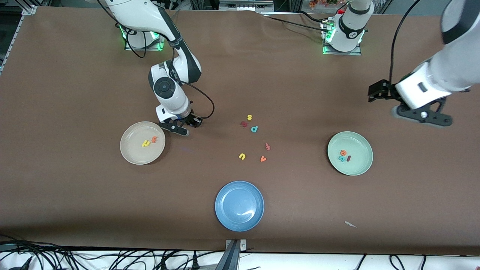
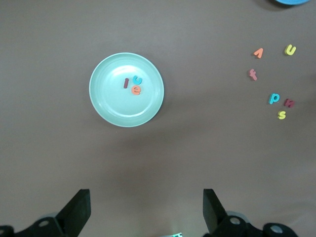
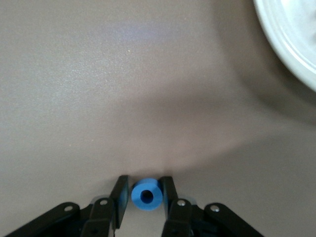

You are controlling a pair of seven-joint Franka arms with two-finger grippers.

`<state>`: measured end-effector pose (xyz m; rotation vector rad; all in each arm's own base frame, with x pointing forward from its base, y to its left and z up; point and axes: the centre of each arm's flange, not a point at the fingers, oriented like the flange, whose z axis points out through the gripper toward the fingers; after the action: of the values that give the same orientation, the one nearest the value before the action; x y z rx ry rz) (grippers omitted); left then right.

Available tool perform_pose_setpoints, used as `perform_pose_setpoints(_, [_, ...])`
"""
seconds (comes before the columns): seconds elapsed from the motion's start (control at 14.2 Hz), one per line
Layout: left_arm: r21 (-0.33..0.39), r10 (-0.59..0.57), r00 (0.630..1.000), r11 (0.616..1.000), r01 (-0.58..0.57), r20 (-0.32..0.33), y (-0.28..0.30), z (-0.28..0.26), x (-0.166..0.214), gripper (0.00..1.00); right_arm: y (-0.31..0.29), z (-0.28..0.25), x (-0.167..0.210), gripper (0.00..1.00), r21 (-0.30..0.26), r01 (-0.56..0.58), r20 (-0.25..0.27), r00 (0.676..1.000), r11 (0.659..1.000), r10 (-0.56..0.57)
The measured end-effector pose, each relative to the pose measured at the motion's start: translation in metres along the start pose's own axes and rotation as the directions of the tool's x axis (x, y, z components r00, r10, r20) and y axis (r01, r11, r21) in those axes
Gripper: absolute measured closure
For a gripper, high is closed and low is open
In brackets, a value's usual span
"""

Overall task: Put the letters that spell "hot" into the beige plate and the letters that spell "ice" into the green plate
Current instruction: 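Raise the left arm to rest while the right gripper carries the blue ring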

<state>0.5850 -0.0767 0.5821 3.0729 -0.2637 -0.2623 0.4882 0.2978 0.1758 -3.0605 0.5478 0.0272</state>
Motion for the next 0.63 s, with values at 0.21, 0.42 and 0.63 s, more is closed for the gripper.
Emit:
perform_pose_setpoints(0.21, [0.019,-0.055,0.998,0.998,0.056,-0.018,-0.019,-0.013,-0.011,0.00,0.000,-0.001,-0.002,0.72,0.002,0.002,0.001,1.000,1.000,-0.002])
perform_pose_setpoints(0.42, [0.042,-0.084,0.995,0.995,0.086,-0.043,-0.027,-0.017,-0.014,0.00,-0.004,-0.004,-0.002,0.72,-0.001,0.012,0.009,1.000,1.000,-0.012])
perform_pose_setpoints(0.63, [0.061,-0.053,0.990,0.996,0.062,-0.132,-0.006,-0.004,-0.017,0.00,-0.007,-0.039,0.024,0.72,-0.030,0.078,0.055,0.996,0.997,-0.076])
